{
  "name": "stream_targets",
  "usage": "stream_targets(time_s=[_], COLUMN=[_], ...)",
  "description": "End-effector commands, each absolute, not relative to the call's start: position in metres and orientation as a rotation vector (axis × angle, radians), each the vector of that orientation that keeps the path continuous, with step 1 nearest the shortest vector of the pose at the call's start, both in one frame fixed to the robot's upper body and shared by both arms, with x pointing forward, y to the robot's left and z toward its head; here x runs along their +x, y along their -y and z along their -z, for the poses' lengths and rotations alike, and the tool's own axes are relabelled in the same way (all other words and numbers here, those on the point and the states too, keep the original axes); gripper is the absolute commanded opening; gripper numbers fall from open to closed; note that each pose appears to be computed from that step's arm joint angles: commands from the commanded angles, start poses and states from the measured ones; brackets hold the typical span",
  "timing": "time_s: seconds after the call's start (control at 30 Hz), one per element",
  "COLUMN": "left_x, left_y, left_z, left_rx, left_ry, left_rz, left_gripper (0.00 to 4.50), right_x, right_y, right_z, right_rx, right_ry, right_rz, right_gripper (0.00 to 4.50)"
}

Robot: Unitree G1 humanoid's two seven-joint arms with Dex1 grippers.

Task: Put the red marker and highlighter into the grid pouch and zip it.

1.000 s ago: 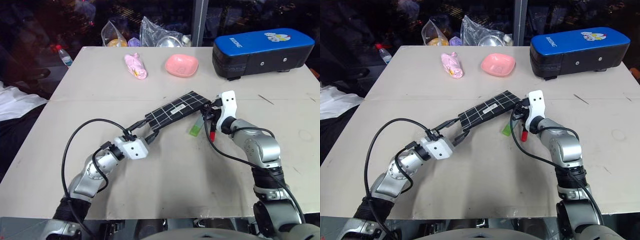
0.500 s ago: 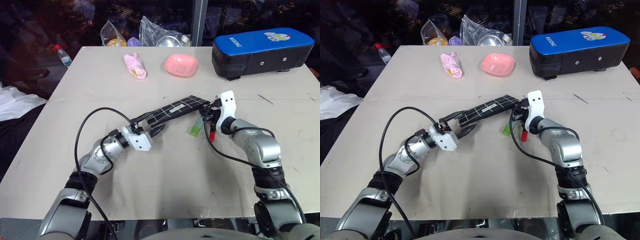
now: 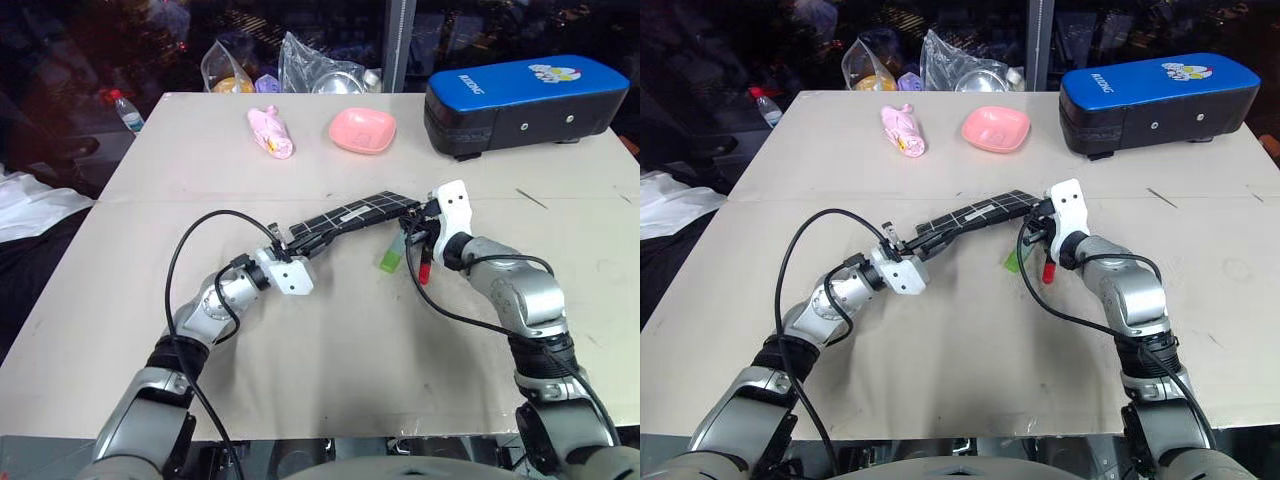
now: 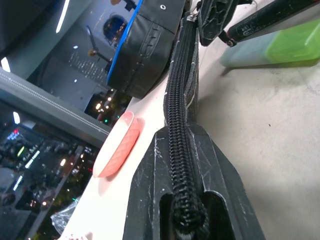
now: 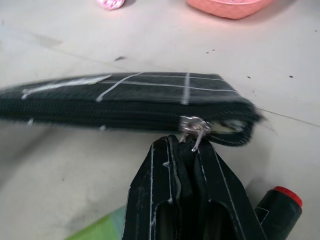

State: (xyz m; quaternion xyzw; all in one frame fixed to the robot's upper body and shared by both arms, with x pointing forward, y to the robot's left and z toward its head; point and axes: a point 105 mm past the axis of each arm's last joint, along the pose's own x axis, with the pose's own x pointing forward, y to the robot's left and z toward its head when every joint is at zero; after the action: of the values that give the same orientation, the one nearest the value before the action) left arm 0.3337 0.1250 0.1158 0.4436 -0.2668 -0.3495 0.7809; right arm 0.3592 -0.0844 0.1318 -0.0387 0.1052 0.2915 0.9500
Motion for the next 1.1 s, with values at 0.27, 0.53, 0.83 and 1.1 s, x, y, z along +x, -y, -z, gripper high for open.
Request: stream_targets(time_s=[0.27, 0.53, 0.83, 1.1], left_x=[0.330, 0.328, 0.330, 0.333], left_y=[-0.111, -0.105, -0.116, -0.129], left_z=[-0.133, -0.133, -0.148, -0.159], left_rx=[0.925, 0.926, 0.902, 0.910], left_ry=[0.632, 0.626, 0.655, 0.673], left_rz=[0.683, 0.681, 0.556, 0.444], left_gripper=[0.05, 0.05, 0.05, 0.05], right_x=[0.357, 0.352, 0.351, 0.354], right_y=[0.050, 0.030, 0.034, 0.042], right_z=[-0.170, -0.170, -0.164, -0.164], right_rx=[-0.335, -0.470, -0.510, -0.524], right_ry=[-0.027, 0.005, -0.005, -0.014], right_rz=[-0.701, -0.806, -0.827, -0.815], right_gripper=[0.00, 0.00, 0.00, 0.00])
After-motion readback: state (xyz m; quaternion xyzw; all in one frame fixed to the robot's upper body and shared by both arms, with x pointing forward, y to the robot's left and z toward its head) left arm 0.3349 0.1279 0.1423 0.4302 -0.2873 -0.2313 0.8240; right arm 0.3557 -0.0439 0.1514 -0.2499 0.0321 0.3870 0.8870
